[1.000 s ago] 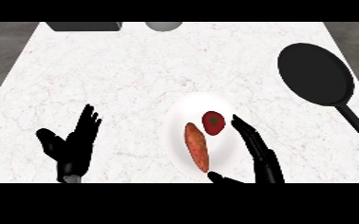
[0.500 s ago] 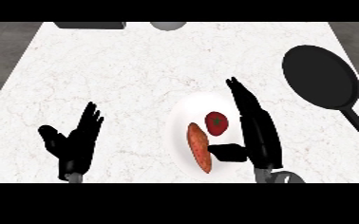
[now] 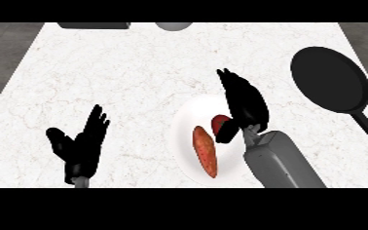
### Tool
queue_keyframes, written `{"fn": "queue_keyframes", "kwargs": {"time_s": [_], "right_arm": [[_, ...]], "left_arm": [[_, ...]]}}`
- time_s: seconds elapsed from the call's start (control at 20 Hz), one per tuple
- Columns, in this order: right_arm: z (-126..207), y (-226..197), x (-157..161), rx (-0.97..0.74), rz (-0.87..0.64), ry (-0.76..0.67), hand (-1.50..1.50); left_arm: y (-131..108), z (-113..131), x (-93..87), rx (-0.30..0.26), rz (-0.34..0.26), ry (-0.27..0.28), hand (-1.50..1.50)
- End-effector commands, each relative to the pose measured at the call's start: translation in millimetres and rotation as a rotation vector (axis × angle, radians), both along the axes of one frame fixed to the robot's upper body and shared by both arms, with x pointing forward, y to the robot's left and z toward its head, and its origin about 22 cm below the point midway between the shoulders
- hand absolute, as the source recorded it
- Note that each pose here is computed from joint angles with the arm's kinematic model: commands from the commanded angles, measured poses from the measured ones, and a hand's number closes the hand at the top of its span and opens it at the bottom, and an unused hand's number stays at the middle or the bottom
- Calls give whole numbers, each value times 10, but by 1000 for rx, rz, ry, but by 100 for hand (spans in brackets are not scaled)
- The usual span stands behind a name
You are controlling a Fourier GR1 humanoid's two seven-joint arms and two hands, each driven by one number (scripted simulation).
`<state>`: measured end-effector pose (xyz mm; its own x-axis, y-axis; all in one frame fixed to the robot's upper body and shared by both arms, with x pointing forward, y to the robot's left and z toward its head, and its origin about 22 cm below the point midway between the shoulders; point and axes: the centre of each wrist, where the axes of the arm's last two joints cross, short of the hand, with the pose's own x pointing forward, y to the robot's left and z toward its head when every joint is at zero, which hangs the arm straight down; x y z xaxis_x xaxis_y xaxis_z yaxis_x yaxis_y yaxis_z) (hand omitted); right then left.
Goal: Pick the tomato from the plate and place it in the pan
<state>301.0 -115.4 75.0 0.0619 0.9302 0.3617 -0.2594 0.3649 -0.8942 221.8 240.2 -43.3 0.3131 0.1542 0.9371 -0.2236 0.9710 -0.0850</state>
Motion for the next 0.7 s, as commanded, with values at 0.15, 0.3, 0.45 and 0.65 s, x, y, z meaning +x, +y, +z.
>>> {"fn": "queue_keyframes", "kwargs": {"time_s": [0.15,0.3,0.45,0.65], "right_arm": [[-15,22,180,-159,24,130,-150],[-175,51,169,-132,69,310,-150],[-12,134,189,-175,89,342,-150],[-198,-56,43,-141,108,351,-150]], "left_arm": [[-5,8,-68,2,11,5,0],[13,43,36,0,14,-4,0],[34,60,24,-3,1,4,0],[57,-15,27,27,23,1,0]]}}
